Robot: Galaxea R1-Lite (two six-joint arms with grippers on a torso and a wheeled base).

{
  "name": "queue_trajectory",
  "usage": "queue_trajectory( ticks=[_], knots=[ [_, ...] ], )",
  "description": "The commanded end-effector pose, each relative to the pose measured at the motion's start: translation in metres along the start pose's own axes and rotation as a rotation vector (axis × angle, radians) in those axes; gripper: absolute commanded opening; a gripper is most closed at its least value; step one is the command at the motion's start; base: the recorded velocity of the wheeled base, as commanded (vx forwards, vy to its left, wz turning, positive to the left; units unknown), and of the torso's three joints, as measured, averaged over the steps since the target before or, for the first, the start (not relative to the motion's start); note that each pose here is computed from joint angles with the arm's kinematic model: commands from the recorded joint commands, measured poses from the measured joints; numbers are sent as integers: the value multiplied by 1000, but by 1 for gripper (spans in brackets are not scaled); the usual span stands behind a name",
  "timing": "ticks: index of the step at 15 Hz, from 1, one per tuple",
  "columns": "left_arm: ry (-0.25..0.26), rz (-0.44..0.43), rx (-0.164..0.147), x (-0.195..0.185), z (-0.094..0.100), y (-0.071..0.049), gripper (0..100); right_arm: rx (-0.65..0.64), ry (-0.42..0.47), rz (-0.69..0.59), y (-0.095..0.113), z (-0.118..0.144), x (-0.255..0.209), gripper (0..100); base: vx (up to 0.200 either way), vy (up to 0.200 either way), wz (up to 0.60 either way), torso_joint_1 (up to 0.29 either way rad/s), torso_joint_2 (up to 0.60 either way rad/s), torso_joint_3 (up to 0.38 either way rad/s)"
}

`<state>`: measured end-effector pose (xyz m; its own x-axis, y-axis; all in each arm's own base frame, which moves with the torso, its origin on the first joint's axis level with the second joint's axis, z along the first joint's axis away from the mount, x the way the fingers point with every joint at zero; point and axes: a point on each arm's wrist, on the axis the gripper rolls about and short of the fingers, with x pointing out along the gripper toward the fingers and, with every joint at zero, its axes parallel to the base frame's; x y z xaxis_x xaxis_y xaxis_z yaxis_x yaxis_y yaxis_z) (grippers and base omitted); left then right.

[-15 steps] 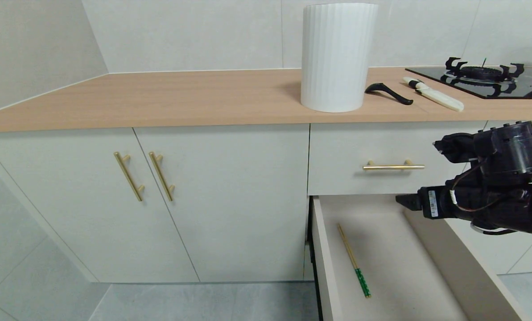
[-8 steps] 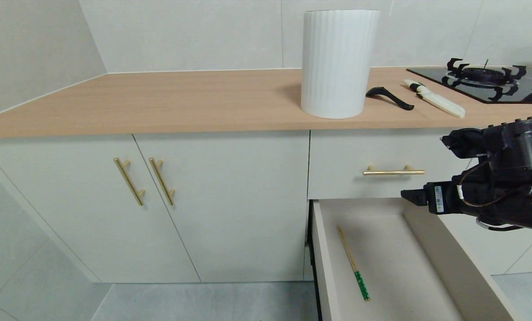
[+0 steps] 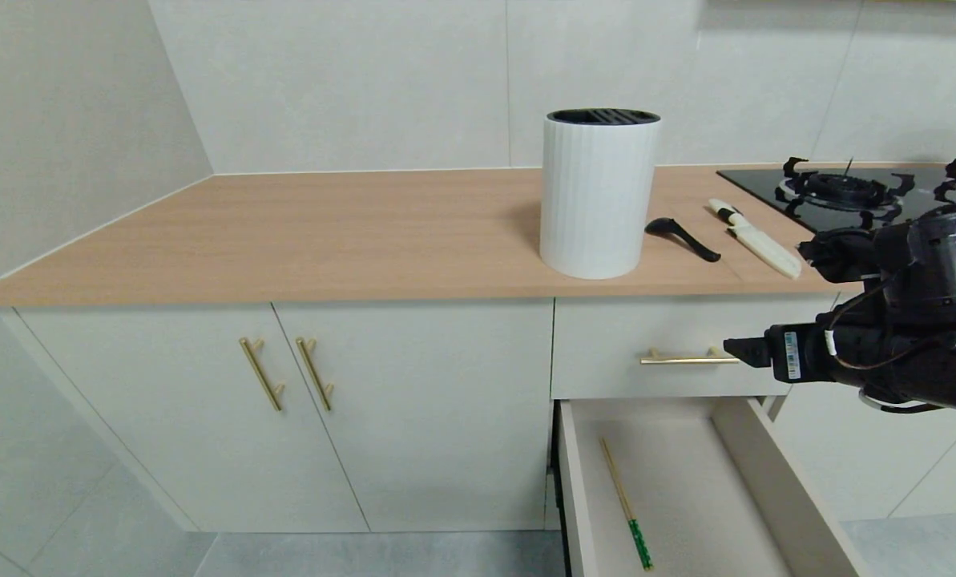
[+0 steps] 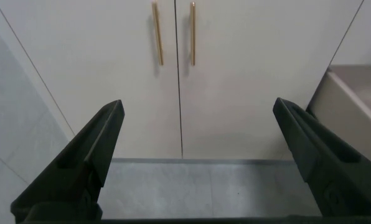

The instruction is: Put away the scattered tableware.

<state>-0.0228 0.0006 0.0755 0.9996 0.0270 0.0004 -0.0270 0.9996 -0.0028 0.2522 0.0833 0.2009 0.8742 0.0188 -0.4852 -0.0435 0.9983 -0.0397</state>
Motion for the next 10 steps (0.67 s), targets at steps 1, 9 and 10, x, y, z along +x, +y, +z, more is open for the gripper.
queue_trajectory(
  ticks=[1, 9, 10],
  knots=[
    [0, 1, 0, 0, 0, 0, 100, 1, 0, 0, 0, 0, 0, 100, 0, 0, 0, 188, -466, -300],
    [0, 1, 0, 0, 0, 0, 100, -2, 12, -3, 0, -2, 4, 100, 0, 0, 0, 206, -491, -291],
    [0, 1, 0, 0, 0, 0, 100, 5, 8, -10, -2, -1, 6, 100, 0, 0, 0, 129, -276, -178]
  ],
)
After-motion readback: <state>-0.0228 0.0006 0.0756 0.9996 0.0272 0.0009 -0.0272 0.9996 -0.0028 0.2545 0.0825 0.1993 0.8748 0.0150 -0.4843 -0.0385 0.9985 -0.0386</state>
